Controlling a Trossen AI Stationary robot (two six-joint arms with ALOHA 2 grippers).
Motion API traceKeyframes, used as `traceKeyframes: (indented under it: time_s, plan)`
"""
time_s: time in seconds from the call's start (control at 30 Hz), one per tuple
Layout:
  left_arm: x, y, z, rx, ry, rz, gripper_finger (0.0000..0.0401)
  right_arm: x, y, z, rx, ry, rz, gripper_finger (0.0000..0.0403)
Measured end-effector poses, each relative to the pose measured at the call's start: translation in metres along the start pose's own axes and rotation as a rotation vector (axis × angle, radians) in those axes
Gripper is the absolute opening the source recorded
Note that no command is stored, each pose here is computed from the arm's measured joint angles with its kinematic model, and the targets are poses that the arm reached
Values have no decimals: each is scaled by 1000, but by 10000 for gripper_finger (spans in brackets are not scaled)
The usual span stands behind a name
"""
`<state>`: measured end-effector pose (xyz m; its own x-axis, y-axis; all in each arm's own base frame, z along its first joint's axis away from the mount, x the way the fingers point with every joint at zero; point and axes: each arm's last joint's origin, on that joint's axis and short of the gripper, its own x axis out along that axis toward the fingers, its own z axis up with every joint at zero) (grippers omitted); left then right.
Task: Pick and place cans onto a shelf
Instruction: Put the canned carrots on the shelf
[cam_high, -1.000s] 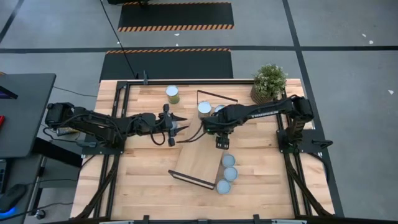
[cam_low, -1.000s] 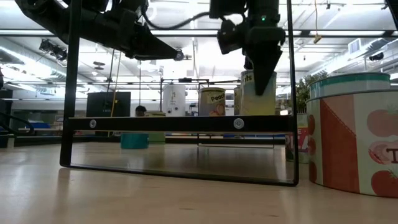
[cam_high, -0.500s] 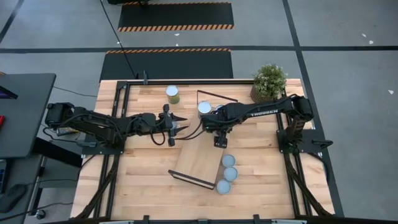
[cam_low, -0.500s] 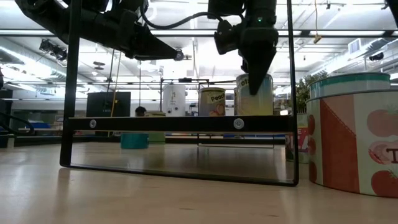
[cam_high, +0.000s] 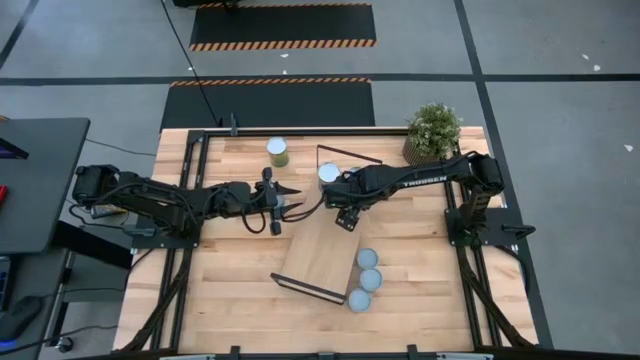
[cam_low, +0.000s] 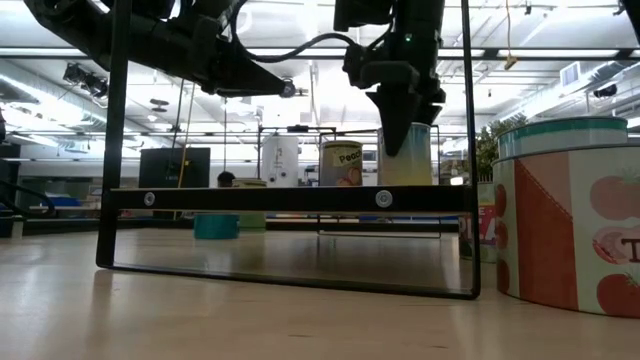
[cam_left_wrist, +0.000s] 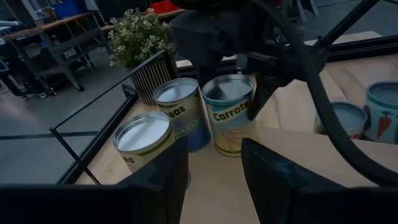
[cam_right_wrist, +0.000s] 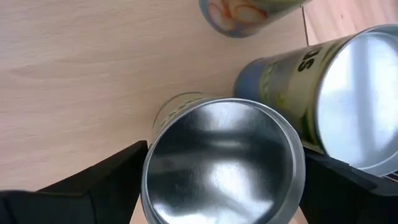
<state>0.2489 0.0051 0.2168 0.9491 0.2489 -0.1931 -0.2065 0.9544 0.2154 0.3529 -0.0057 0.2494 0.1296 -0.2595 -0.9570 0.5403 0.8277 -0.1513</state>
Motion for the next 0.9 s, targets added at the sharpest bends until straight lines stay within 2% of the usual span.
traceKeyframes:
  time_s: [0.2,0.37,0.57,0.77,0.9]
  plan:
    - [0,0,0,0,0,0,156,-5,1,2,2,7,30,367]
    - [0,0,0,1,3,-1,156,-25,5,9,-11,-56,50,367]
    - [0,0,-1,3,11,-3,156,-53,5,14,-54,-126,19,366]
    - [0,0,-2,6,21,-4,156,-64,33,-2,-258,-181,19,366]
    - [0,0,-2,6,21,-4,156,-53,49,-20,-395,-218,-93,366]
